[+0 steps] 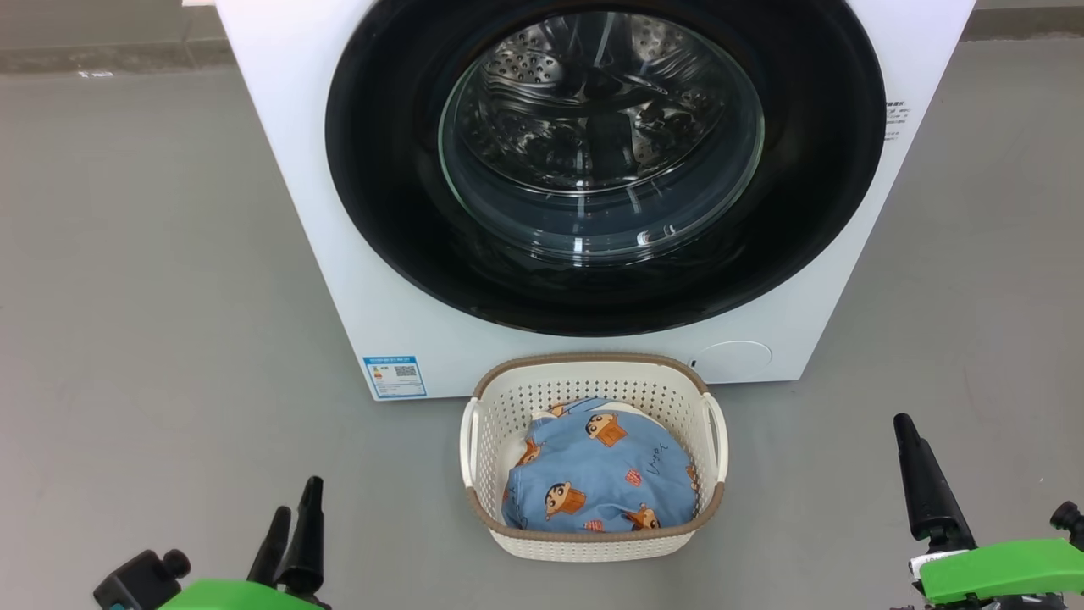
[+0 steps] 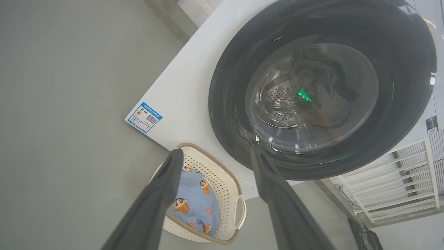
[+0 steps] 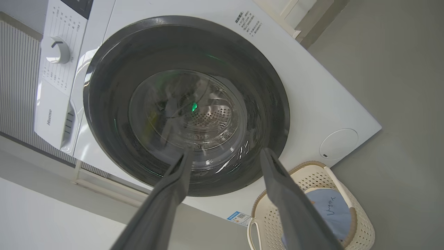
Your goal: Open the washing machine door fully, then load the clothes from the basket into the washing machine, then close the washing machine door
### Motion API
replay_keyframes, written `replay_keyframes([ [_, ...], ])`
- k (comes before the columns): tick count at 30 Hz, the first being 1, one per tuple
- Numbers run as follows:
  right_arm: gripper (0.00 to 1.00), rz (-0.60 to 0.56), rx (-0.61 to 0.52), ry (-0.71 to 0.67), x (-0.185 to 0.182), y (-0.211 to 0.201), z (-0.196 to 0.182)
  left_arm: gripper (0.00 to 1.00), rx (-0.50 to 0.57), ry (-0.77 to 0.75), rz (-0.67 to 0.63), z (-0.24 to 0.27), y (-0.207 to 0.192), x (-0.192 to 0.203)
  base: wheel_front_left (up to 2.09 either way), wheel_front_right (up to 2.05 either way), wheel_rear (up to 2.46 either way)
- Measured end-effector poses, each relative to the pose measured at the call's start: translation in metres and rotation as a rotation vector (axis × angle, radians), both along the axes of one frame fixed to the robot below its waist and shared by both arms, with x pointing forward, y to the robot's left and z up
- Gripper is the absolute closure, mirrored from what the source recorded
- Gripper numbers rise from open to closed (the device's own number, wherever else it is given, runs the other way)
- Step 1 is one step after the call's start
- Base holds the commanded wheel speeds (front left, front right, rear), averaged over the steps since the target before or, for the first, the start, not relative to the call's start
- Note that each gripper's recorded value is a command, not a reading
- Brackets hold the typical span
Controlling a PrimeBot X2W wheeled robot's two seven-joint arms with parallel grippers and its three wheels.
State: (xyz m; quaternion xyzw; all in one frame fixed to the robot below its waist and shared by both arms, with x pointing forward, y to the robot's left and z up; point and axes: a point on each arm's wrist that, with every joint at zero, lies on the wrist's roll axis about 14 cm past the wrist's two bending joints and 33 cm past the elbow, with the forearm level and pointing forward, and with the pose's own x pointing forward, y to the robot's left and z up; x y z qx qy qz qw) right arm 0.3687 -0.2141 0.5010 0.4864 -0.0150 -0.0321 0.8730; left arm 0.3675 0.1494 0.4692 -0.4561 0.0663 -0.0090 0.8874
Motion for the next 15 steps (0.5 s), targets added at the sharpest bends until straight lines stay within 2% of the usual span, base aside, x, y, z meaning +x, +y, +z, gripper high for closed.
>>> replay_keyframes([
  [15,0.00,0.042,-0.276,-0.018,0.0017,0.0035,0.0075,0.00,0.233,-0.051,-0.039,0.0056,-0.0042,-0.0001,0.00,0.00,0.00],
])
